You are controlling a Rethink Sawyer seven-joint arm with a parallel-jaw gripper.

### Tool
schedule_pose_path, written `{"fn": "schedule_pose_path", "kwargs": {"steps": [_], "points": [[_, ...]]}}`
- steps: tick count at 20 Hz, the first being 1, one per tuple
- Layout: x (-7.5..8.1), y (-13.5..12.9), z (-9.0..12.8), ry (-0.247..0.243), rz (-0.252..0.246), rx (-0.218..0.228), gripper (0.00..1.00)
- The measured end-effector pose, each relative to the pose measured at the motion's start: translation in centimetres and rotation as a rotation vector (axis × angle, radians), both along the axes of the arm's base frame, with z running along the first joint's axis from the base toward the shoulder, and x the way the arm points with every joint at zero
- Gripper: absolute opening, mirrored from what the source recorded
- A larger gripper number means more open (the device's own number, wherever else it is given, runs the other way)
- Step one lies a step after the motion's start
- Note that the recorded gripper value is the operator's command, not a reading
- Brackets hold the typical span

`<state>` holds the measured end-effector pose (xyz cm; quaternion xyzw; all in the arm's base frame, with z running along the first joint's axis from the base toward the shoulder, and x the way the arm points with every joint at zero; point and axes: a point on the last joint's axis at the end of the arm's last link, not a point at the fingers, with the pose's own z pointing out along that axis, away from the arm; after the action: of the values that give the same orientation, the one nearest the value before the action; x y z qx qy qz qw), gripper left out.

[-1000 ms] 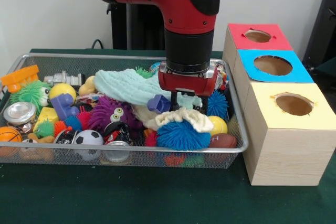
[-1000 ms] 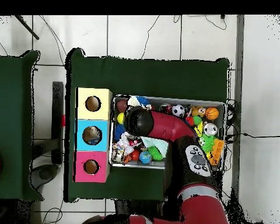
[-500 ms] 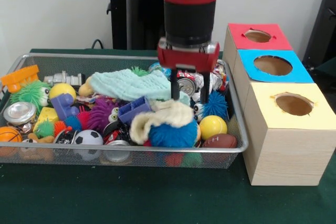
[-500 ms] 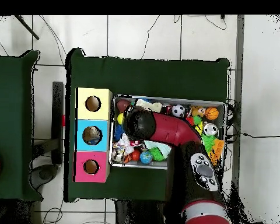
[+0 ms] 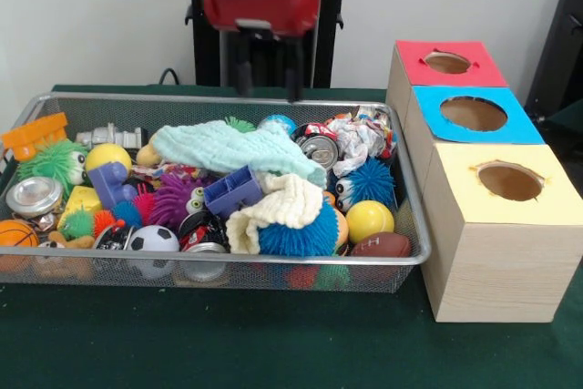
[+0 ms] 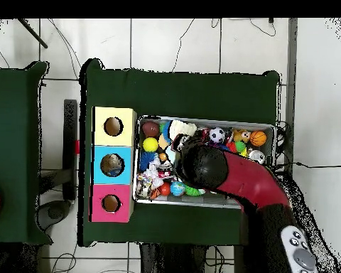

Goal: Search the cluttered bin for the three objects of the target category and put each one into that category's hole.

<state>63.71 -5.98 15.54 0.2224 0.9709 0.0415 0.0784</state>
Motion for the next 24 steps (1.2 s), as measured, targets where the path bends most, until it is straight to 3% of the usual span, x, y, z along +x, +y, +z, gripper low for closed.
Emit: {"fn": "schedule_pose_path", "kwargs": {"steps": [5,10,20,24], "points": [[-1.4,-2.9,1.0,-0.001,-0.05,0.01,1.0],[-3.5,-4.1,0.5,0.03,-0.073,0.021,1.0],[-7.5,-2.1,-4.4,0.119,0.016,0.023,1.0],[-9.4,-0.9,-8.1,0.129,0.061,0.023,1.0]]}}
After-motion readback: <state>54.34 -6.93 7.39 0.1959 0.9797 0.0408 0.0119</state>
